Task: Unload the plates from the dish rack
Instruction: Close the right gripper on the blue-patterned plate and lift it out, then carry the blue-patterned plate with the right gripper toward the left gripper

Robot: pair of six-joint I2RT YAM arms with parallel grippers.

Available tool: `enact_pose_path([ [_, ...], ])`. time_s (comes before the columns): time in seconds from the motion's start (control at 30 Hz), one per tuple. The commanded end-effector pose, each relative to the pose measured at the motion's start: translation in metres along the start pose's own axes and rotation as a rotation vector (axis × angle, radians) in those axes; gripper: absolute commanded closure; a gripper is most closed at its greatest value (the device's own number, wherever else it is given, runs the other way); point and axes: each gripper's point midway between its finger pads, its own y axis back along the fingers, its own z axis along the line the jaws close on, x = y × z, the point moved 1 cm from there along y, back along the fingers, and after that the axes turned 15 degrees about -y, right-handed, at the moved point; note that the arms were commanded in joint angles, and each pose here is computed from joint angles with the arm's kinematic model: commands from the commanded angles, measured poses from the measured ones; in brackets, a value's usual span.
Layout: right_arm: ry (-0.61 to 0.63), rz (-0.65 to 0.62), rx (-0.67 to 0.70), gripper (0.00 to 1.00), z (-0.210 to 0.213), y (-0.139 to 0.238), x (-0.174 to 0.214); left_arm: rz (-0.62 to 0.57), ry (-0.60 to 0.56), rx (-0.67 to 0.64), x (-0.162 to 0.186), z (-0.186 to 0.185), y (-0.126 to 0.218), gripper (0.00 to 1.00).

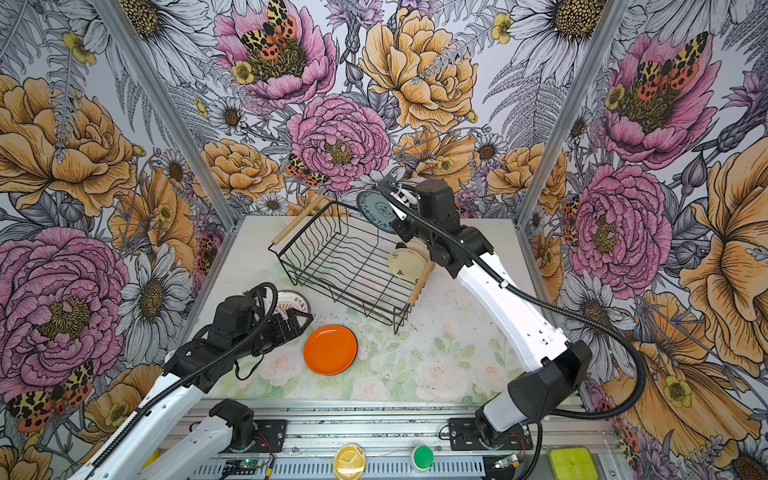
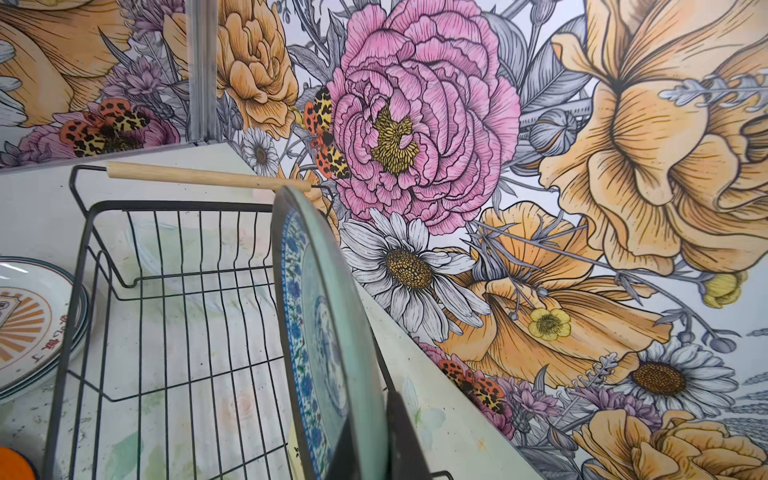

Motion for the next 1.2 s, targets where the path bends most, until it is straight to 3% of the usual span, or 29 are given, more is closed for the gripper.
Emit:
enact_pose_path([
  [0.0,-0.073,-0.21,-0.055,0.98,0.012,0.029,-0.032,-0.111,-0.054,0.019,-0.024,-0.012,0.016,0.01],
  [0.17,-0.273,-0.324,-0.135,0.97,0.024,0.071,-0.021,-0.153,-0.049,0.054,-0.028,-0.018,0.028,0.01],
  [0.27,-0.458,-0.319,-0.212,0.96,0.034,0.09,-0.006,-0.15,-0.039,0.089,-0.025,-0.023,0.031,0.01],
  [0.5,-0.975,-0.142,-0.325,0.98,0.056,0.097,0.055,-0.179,-0.029,0.143,-0.022,-0.029,0.035,0.01],
  [0.7,-1.278,0.048,-0.377,0.98,0.08,0.086,0.105,-0.194,-0.038,0.203,-0.019,-0.039,0.034,0.01],
  [0.83,-1.402,0.167,-0.387,1.0,0.099,0.078,0.132,-0.182,-0.053,0.24,-0.013,-0.048,0.029,0.01],
  [1.17,-1.444,0.336,-0.434,1.0,0.139,0.06,0.146,-0.186,-0.13,0.359,-0.005,-0.085,0.027,0.02],
])
